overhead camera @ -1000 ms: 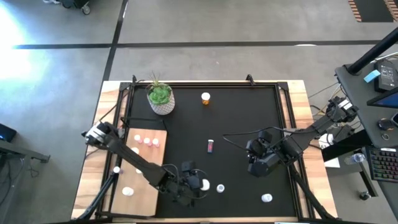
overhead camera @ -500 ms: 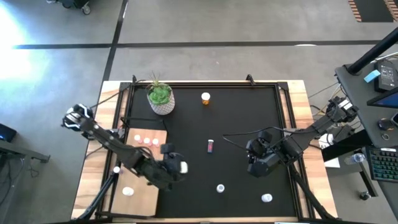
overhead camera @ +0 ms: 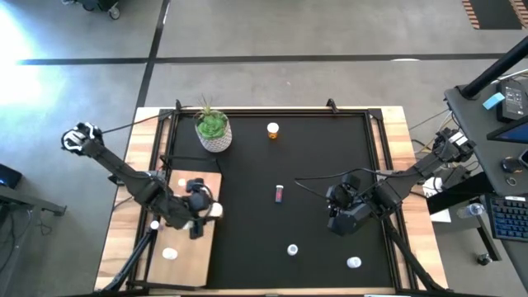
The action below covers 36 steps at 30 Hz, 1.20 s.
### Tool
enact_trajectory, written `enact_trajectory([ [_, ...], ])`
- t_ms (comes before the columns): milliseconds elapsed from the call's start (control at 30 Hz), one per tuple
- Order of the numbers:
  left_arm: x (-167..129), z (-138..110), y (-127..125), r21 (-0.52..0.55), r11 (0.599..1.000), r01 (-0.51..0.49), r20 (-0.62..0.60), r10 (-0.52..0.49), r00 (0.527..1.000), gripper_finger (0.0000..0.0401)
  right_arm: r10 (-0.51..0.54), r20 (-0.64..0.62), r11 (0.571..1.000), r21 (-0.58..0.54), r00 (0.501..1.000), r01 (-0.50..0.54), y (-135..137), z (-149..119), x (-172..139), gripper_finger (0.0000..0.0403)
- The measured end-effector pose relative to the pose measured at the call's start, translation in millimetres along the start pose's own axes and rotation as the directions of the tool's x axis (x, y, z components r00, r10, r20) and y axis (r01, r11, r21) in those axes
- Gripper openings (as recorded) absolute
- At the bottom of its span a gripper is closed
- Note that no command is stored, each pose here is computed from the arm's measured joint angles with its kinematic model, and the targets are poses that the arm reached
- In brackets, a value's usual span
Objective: Pick and place medicine bottles onto shelf by color
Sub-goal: Put the bottom orange pill bottle on the shelf aligned with the other orange pill bottle
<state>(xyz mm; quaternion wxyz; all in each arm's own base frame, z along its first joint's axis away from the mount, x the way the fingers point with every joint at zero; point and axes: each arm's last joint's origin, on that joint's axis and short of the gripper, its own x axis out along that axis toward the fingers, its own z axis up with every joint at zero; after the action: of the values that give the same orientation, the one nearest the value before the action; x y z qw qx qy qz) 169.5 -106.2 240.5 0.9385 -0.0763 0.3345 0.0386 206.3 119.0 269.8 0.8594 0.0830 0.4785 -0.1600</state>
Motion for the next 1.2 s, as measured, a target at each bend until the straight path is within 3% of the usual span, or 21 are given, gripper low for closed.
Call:
enact_trajectory([
  [200, -14, -20, 17, 0.019, 1.0, 0.0, -0.04, 0.001, 0.999, 0.0191, 0.001, 0.001, 1.0, 0.0, 1.0, -0.001, 0, 0, 0, 0.0194],
  [467, -27, -28, 29, 0.004, 1.0, -0.013, -0.123, 0.013, 0.992, 0.0191, 0.002, 0.002, 1.0, 0.001, 1.0, -0.002, 0, 0, 0, 0.0194],
  [1200, -16, -51, 35, -0.054, 0.995, -0.082, -0.191, 0.07, 0.979, 0.0191, 0.02, 0.018, 1.0, 0.013, 1.0, -0.021, 2, 2, 0, 0.0194],
])
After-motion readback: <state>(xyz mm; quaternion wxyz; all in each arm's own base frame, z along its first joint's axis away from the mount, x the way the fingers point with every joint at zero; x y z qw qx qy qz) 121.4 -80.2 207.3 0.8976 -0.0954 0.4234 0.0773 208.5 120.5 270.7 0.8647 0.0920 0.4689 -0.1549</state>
